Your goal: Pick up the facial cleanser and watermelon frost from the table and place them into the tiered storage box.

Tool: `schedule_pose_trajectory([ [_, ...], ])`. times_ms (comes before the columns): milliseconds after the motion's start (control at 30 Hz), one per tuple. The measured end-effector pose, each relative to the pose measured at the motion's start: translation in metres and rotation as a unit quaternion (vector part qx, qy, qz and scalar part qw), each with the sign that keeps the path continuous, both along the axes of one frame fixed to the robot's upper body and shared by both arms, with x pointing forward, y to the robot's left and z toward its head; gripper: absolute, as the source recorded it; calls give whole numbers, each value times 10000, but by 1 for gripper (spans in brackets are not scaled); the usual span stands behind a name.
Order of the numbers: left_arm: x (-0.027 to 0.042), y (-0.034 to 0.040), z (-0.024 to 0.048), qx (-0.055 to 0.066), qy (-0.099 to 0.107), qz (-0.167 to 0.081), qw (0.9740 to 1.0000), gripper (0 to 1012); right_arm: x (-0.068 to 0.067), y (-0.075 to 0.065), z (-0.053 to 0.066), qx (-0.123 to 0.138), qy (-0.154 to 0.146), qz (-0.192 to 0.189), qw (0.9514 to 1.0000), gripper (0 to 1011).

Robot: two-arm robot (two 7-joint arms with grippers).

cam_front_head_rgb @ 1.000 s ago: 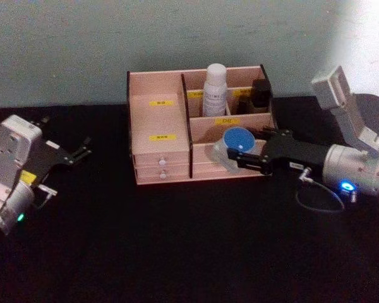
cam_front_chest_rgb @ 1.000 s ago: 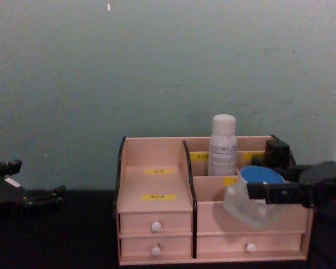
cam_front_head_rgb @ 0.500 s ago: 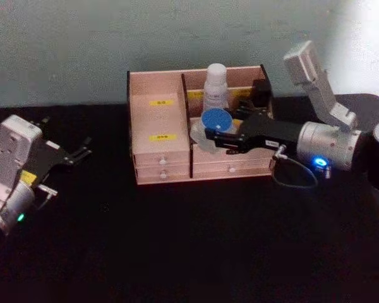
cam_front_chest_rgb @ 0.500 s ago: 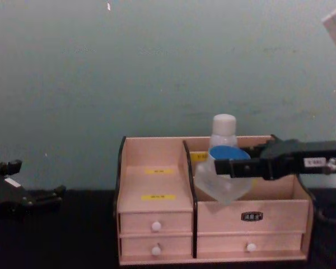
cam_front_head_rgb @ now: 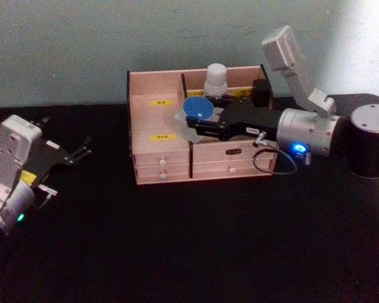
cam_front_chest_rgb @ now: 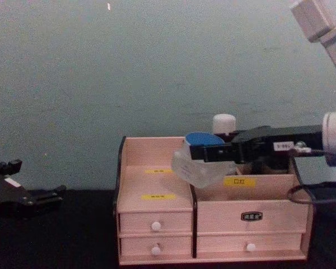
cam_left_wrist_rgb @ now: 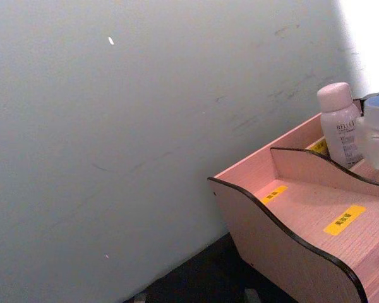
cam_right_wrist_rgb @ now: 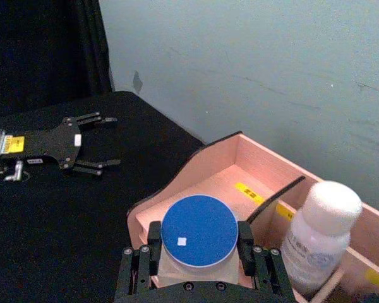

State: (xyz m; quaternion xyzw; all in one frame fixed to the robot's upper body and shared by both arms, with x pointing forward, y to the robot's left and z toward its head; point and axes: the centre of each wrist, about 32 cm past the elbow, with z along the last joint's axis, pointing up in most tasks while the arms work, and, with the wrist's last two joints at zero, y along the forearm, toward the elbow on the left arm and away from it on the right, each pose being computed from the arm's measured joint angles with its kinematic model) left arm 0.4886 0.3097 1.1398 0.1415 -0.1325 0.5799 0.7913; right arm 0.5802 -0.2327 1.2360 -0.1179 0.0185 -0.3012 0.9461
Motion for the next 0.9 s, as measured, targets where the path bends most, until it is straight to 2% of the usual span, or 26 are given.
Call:
schedule_pose_trajectory([
  [533,0,0,0,0,0,0,10000,1001,235,315,-22,-40,47,131,9999,722],
  [900,0,0,0,0,0,0,10000,1001,341,429,-71,19,141,146,9998,722],
])
